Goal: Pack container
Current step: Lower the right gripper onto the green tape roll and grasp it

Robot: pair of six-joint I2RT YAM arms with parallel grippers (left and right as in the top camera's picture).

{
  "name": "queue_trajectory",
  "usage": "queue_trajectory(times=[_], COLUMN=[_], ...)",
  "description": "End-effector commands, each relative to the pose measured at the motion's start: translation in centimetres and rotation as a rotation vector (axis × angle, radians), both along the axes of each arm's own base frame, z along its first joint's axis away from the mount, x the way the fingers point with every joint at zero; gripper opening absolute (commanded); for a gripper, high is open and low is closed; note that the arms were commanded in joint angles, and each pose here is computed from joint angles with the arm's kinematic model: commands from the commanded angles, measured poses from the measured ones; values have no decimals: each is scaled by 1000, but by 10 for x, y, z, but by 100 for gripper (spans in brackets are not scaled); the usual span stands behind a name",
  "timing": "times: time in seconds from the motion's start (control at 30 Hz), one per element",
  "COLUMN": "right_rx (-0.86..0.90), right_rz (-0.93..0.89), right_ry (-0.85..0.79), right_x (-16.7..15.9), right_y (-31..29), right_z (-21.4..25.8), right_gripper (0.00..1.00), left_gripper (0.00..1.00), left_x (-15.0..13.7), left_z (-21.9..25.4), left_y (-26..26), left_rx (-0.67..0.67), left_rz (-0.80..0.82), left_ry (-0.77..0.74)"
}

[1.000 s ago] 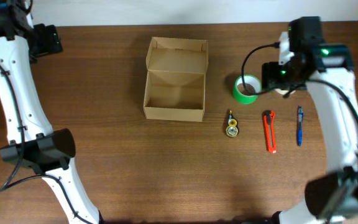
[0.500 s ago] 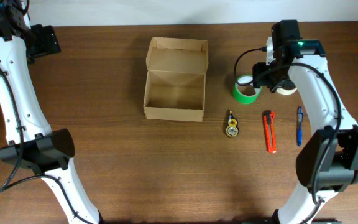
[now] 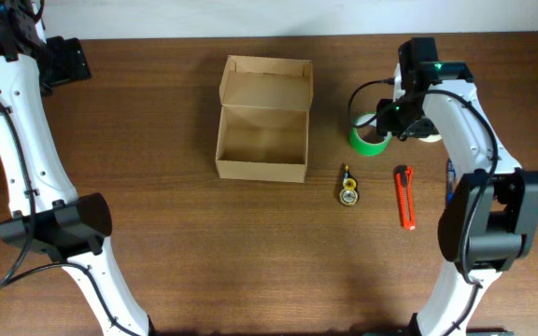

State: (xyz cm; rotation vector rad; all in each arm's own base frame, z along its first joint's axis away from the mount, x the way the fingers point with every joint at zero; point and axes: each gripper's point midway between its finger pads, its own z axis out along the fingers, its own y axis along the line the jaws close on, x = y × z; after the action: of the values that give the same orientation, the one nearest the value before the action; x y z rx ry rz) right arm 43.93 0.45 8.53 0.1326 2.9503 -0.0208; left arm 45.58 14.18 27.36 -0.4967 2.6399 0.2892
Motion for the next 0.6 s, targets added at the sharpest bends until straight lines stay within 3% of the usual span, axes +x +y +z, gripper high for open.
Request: queue_trajectory(times=[0.0, 0.37, 0.57], right_rx=[-11, -12, -16], right_rz=[-11, -37, -48], right_ry=[16, 49, 73], right_x=[4, 10, 10], right_y=[0, -4, -5], right_z=[-14, -45, -61], right_gripper=[57, 57, 45], left_gripper=[100, 100, 100], left_x=[-3, -3, -3], left_z=[8, 8, 8], left_y=[-1, -1, -1], left_rx=[1, 1, 1], left_rz=[-17, -17, -17], left_ry=[-14, -14, -14])
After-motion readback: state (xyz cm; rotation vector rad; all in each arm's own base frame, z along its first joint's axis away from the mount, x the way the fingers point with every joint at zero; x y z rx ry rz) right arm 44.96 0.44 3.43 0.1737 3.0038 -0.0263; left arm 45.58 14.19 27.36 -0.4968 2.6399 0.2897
